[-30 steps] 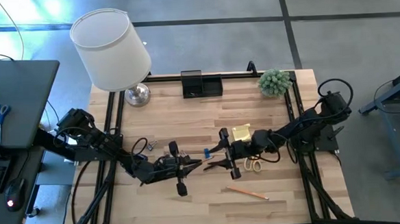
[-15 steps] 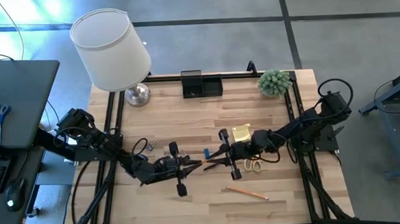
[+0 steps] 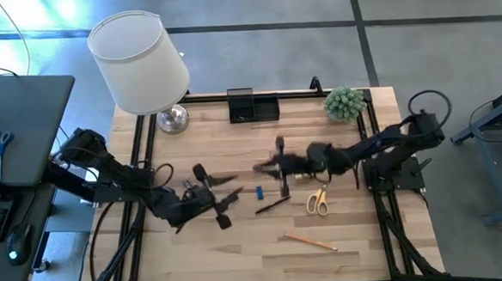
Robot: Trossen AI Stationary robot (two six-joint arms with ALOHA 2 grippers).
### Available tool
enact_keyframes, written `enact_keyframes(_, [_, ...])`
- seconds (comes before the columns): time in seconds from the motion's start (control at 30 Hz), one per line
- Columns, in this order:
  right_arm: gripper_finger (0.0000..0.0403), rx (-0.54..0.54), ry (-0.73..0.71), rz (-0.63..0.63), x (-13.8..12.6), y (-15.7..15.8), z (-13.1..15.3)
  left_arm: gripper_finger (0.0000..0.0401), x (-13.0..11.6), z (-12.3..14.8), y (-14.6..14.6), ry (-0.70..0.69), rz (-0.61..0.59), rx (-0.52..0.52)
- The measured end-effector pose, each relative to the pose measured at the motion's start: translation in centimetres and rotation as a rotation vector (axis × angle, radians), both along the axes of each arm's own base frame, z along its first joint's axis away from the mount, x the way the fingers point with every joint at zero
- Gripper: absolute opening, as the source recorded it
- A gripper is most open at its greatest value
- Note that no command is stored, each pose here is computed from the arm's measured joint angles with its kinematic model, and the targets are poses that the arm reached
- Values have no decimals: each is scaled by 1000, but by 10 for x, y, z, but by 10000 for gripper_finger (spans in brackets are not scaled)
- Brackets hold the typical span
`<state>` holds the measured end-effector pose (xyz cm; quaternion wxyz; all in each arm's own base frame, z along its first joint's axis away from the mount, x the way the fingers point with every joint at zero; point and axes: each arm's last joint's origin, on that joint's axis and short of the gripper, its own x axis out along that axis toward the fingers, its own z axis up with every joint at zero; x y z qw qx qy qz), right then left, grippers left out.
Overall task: Pick and place office supplies into organizer
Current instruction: Put the left orange pencil into the black desk organizer
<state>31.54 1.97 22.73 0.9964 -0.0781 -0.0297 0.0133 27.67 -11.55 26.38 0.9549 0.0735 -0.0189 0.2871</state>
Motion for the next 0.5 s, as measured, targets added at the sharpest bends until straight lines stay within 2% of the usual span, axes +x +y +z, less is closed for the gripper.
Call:
enact_keyframes(0.2, [7, -65, 32, -225, -5, -71, 44, 202, -8, 12, 5, -6, 22, 3])
enact_keyframes(0.37, [9, -27, 189, -314, -1, -137, 85, 200, -5, 8, 11, 53, 48, 44])
enact_keyframes(0.5, [11, -41, 341, -378, 3, -177, 105, 189, -4, 4, 12, 98, 73, 65])
